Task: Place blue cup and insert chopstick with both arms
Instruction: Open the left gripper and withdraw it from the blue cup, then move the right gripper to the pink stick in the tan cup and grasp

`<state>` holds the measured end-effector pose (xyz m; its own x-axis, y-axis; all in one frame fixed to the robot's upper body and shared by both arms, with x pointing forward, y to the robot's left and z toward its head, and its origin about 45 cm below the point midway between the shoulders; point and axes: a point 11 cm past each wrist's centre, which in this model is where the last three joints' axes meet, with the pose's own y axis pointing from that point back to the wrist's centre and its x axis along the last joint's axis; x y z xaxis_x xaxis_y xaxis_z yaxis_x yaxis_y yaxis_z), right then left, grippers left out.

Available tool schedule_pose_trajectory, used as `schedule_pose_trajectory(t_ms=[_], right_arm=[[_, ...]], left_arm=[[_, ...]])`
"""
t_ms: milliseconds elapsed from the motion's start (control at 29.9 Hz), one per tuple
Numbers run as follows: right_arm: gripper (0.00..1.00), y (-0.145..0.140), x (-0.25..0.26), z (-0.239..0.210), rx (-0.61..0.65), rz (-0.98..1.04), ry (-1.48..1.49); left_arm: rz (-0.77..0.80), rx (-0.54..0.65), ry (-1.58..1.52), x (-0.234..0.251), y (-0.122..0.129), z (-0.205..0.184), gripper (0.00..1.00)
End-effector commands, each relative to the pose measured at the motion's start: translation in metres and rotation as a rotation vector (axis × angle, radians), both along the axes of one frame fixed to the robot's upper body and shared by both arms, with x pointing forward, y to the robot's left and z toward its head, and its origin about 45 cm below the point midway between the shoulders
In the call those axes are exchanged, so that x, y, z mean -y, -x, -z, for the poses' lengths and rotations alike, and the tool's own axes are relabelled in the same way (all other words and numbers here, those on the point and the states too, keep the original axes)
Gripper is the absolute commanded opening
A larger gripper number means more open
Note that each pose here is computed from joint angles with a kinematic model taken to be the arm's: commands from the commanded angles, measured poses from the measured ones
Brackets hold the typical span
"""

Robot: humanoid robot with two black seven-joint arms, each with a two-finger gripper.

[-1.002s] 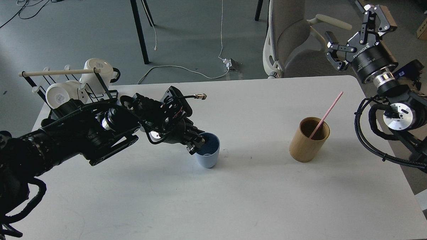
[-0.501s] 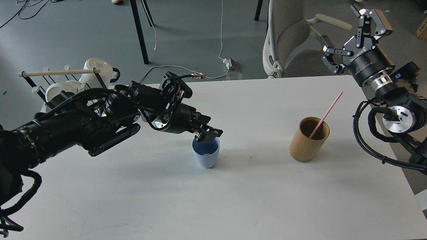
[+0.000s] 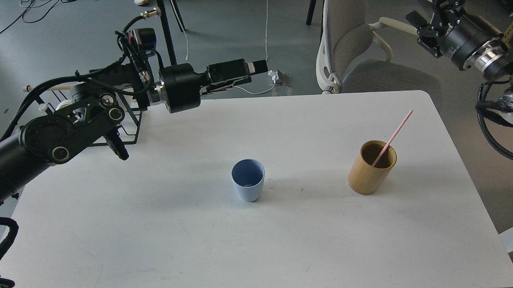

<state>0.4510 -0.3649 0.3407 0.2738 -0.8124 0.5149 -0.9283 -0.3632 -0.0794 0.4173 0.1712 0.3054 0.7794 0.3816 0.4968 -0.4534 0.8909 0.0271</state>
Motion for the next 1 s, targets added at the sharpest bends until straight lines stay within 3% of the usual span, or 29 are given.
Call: schedule_pose_trajectory(t_ms=[0,234,535,768,969], right_arm=[[0.99,0.027,0.029,0.008,0.064,0.042,0.303],[0.98,0.089,0.054,0.045,0.094,0.144,0.443],[0.95,0.106,0.053,0.118,-0.016,0.122,0.502],[0.91,0.102,0.014,0.174,-0.074,0.079,0.457],[0.67,0.107,-0.017,0.211,-0.129,0.018,0.451]], left_arm=[[-0.086,-0.079,0.245,-0.028,0.011,-0.006,0.91],[-0.182,-0.113,0.498,-0.067,0.038,0.000,0.91],[-0.226,-0.211,0.604,-0.065,0.062,0.036,0.91],[-0.232,-0.233,0.615,-0.063,0.066,0.044,0.91],[-0.235,-0.233,0.615,-0.063,0.067,0.045,0.91]])
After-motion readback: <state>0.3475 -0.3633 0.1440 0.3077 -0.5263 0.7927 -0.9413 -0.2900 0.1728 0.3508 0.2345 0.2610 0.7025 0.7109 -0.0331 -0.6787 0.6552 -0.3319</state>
